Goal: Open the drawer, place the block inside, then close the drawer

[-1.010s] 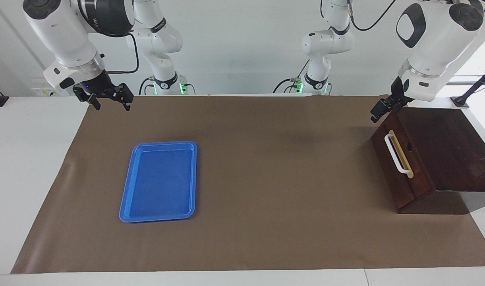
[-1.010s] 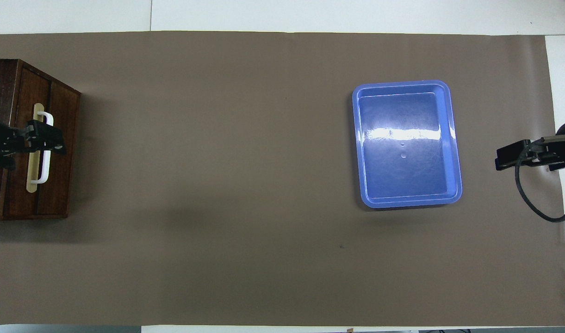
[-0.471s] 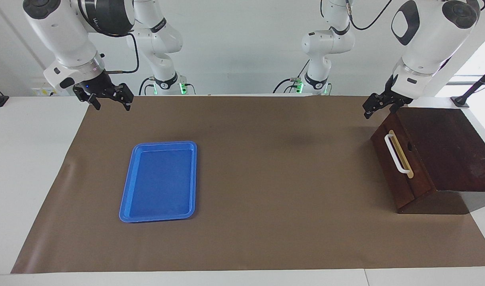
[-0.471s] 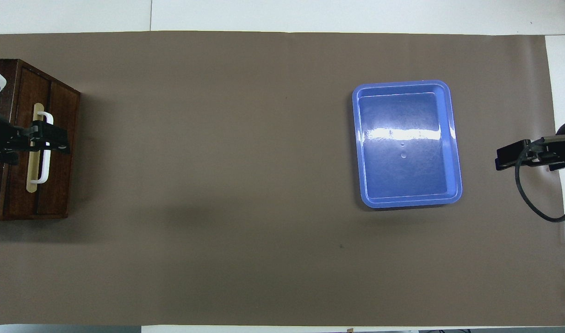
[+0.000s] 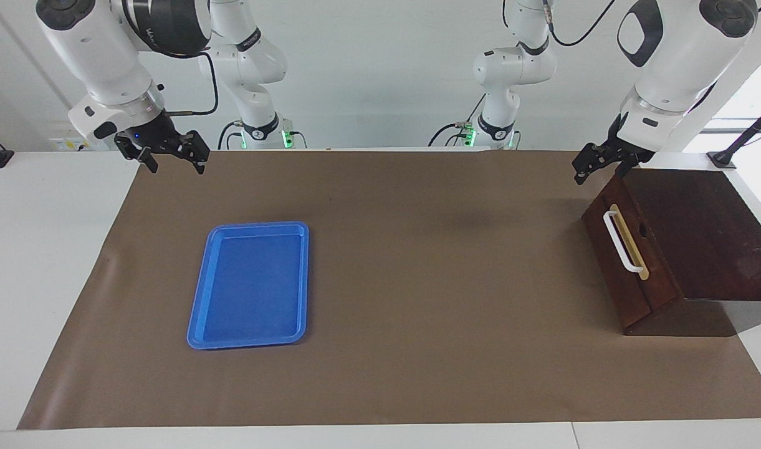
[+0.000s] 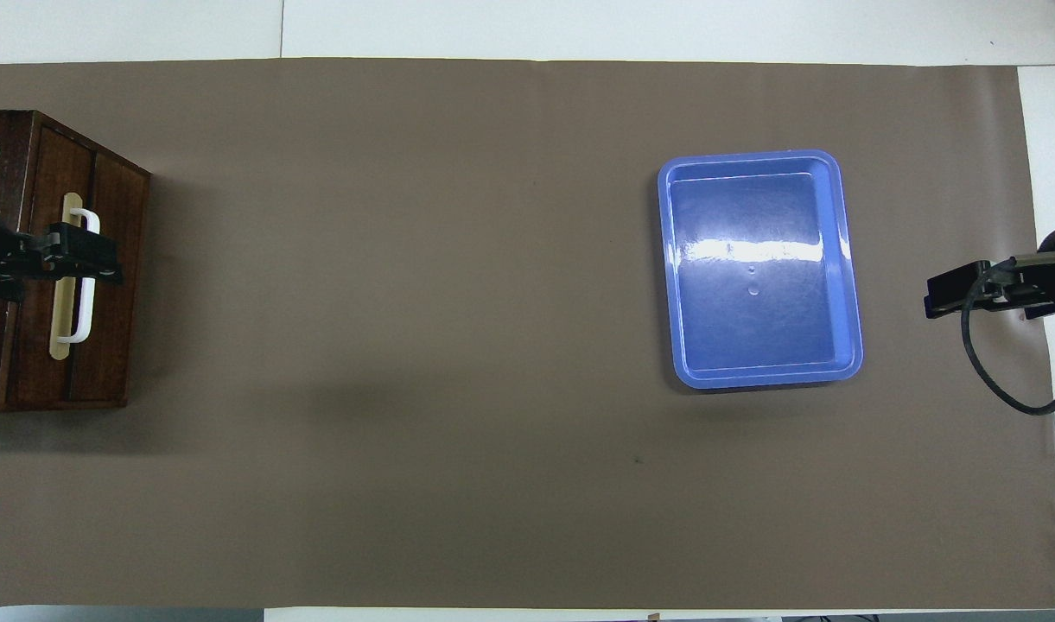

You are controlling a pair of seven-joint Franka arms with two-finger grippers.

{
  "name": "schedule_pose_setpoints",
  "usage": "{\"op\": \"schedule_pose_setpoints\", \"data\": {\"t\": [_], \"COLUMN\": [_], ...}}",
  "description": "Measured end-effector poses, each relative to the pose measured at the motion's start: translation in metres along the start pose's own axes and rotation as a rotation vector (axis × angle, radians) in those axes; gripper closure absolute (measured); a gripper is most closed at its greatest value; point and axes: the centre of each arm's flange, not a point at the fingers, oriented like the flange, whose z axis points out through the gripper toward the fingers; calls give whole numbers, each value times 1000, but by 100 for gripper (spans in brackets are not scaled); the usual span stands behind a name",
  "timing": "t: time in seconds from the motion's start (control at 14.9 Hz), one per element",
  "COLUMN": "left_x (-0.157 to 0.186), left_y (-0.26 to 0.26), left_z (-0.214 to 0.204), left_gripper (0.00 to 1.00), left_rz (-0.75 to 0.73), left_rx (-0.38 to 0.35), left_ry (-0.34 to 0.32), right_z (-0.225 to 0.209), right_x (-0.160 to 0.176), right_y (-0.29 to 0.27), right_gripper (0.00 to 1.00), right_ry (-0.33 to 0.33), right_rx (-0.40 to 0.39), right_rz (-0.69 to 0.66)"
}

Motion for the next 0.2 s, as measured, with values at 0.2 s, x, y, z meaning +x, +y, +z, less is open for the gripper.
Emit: {"op": "schedule_pose_setpoints", "data": {"t": [0.2], "left_x": [1], "left_y": [-8], "left_z": [0], "left_gripper": [0], "left_rz": [13], "left_rx": [-1], "left_ry": [1], "right_z": [0], "right_x": [0], "right_y": [0], "right_gripper": [0], "right_ry": [0], "right_rx": [0], "right_rz": [0]}}
